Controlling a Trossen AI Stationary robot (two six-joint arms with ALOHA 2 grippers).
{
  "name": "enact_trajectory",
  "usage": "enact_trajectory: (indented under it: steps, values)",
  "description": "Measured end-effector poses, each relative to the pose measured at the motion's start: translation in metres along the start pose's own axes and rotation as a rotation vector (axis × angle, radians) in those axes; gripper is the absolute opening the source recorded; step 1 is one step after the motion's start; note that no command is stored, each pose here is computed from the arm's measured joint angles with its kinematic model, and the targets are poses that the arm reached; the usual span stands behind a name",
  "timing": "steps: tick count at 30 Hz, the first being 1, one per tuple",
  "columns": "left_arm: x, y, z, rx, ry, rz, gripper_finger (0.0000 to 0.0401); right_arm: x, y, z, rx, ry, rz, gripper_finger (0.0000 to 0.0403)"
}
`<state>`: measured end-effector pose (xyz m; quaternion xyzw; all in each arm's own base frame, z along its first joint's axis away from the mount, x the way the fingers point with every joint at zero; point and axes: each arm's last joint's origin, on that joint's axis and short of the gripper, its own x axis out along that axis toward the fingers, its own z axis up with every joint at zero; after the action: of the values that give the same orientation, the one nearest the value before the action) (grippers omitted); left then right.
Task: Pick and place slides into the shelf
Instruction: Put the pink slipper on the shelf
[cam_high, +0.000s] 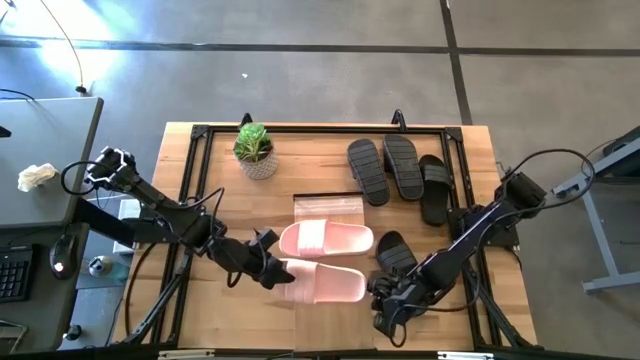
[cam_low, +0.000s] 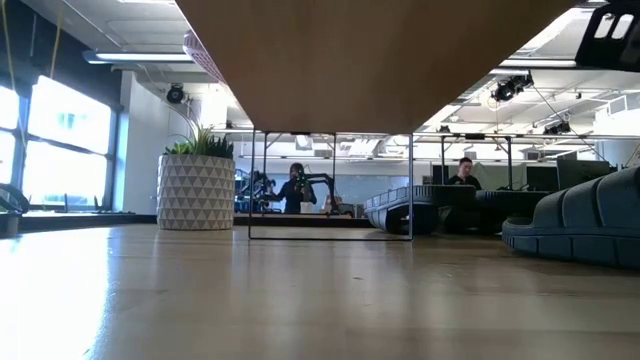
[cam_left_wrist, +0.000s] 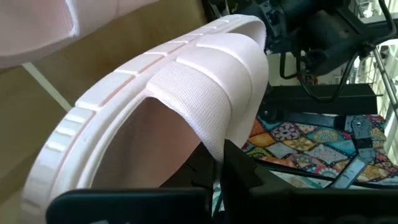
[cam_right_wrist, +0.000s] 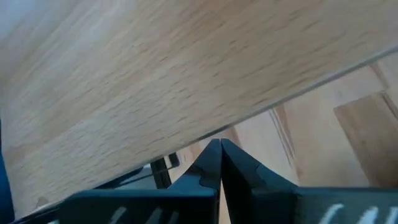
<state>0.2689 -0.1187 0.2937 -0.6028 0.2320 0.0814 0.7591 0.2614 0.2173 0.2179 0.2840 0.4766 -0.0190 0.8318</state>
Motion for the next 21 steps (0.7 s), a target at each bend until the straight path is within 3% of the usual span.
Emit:
enact_trajectory:
  steps: [9, 13, 21]
  values:
    - [0.0, -0.003, 0.001, -0.004, 0.008, -0.032, 0.0, -0.007, -0.012, -0.012, 0.102, -0.057, -0.197, 0.0]
    - [0.0, -0.004, 0.001, -0.01, 0.001, -0.045, 0.0, -0.012, -0.016, -0.017, 0.084, -0.076, -0.265, 0.0]
    - [0.017, -0.001, -0.002, -0.042, 0.001, -0.044, 0.0, -0.018, -0.014, -0.017, -0.018, -0.104, -0.249, 0.0]
